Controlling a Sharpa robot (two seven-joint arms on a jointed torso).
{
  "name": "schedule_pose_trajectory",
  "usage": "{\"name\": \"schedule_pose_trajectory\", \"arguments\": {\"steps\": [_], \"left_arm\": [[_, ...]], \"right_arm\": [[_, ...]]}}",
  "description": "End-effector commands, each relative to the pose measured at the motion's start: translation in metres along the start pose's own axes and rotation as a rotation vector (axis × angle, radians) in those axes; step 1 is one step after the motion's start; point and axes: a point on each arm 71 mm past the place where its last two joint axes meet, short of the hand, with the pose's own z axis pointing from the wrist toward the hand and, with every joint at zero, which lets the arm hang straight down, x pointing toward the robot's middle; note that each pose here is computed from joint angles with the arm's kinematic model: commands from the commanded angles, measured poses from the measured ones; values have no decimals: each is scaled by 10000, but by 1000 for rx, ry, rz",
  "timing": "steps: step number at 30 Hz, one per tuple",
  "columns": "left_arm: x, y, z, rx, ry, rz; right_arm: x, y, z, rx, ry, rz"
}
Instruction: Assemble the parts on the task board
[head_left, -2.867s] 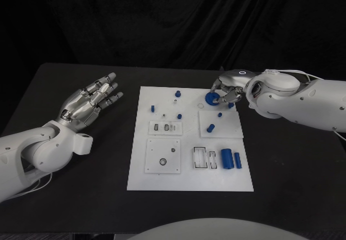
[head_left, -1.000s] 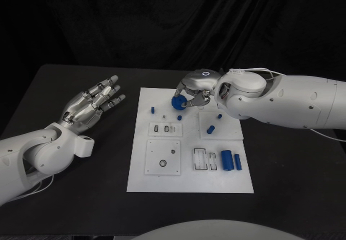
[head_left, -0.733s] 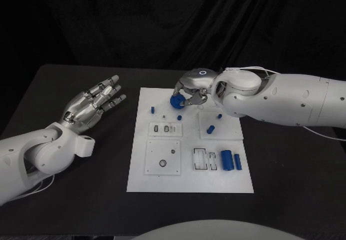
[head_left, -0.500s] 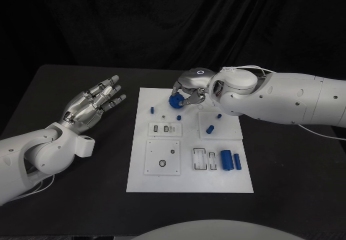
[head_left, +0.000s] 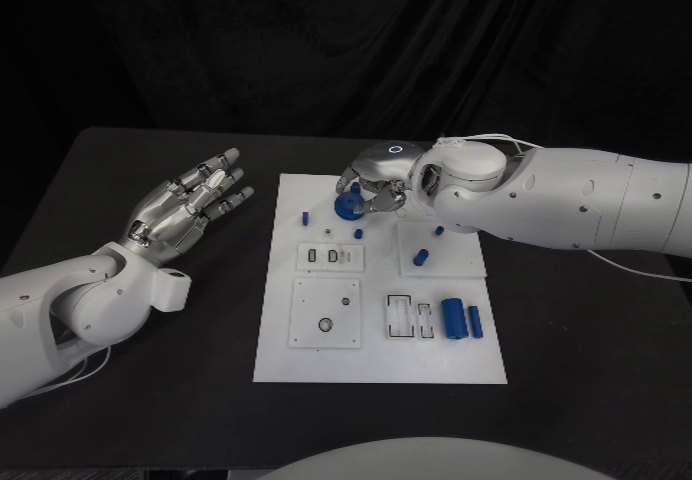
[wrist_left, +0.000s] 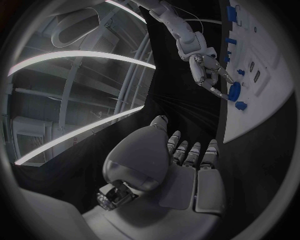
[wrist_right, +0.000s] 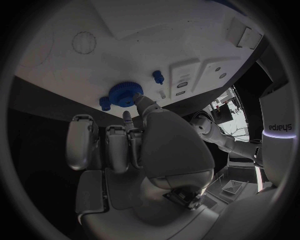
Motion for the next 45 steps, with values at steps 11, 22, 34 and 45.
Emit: {"name": "schedule_pose_trajectory", "arguments": {"steps": [11,22,34,45], "left_arm": [[-5,-29,-12,35,6,-12],[-11,-35,-30,33,-1,-9],[14,-18,1,33,9,-14],[8,-3,-7,29,8,-16]], "right_arm": [[-40,-72,-116,-1,-74,3],[-316,-412,-825,109,-146,43],[30,-890,-1628,307,-140,97],[146,-1058,-1831,382,-130,101]]}}
